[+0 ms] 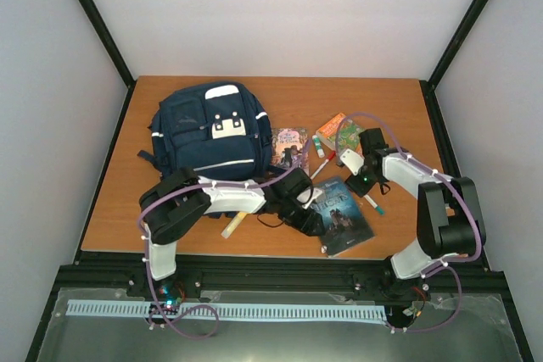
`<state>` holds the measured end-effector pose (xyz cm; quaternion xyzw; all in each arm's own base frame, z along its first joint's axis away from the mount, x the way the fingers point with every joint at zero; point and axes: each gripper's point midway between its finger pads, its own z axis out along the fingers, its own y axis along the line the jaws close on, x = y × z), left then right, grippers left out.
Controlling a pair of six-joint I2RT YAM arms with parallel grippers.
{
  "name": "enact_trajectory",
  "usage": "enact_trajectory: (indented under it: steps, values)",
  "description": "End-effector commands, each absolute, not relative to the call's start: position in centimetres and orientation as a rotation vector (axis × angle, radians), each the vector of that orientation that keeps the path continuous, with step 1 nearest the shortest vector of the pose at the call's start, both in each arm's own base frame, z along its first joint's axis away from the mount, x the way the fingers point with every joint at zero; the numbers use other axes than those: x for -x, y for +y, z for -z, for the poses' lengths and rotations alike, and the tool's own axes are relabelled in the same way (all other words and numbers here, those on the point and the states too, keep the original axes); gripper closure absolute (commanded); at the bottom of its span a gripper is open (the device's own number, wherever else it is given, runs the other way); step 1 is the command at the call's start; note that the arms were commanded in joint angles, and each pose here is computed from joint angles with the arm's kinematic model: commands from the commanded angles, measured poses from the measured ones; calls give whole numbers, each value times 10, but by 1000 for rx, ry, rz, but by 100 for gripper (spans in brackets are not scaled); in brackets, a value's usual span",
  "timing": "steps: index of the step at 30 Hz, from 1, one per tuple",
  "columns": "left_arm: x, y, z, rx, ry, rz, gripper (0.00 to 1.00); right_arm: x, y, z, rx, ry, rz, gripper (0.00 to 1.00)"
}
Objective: Pack the student bag
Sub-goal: Pick up the book from the center of the board.
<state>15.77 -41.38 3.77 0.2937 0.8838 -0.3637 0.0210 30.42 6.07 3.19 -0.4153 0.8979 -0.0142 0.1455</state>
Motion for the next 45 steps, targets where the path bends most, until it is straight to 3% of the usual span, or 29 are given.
enact_trajectory:
  steps: [1, 6, 13, 17, 20, 27, 35, 45]
  values:
    - [-148, -422, -52, -893, 2703, 1093, 35, -320, 66, -39, 1076, 2615, 18, 39]
    - [-155, -397, -53, -722, 2784, 929, 36, -319, 49, -64, 987, 2632, 86, 39]
    - [-161, -386, -75, -596, 2734, 943, 36, -287, 58, -92, 1009, 2601, -78, 42]
    - [-168, -393, -81, -544, 2703, 972, 25, -273, 64, -76, 1065, 2615, -158, 45]
    - [-184, -385, -80, -408, 2729, 917, 22, -269, 69, -63, 1092, 2642, -219, 49]
    - [-189, -393, -84, -175, 2738, 1113, 25, -266, 67, -42, 1105, 2688, -221, 54]
    - [-174, -413, -43, -74, 2871, 1270, 32, -255, 64, -18, 1128, 2734, -235, 63]
    - [-179, -424, -26, 27, 2909, 1283, 25, -234, 68, 2, 1198, 2745, -309, 69]
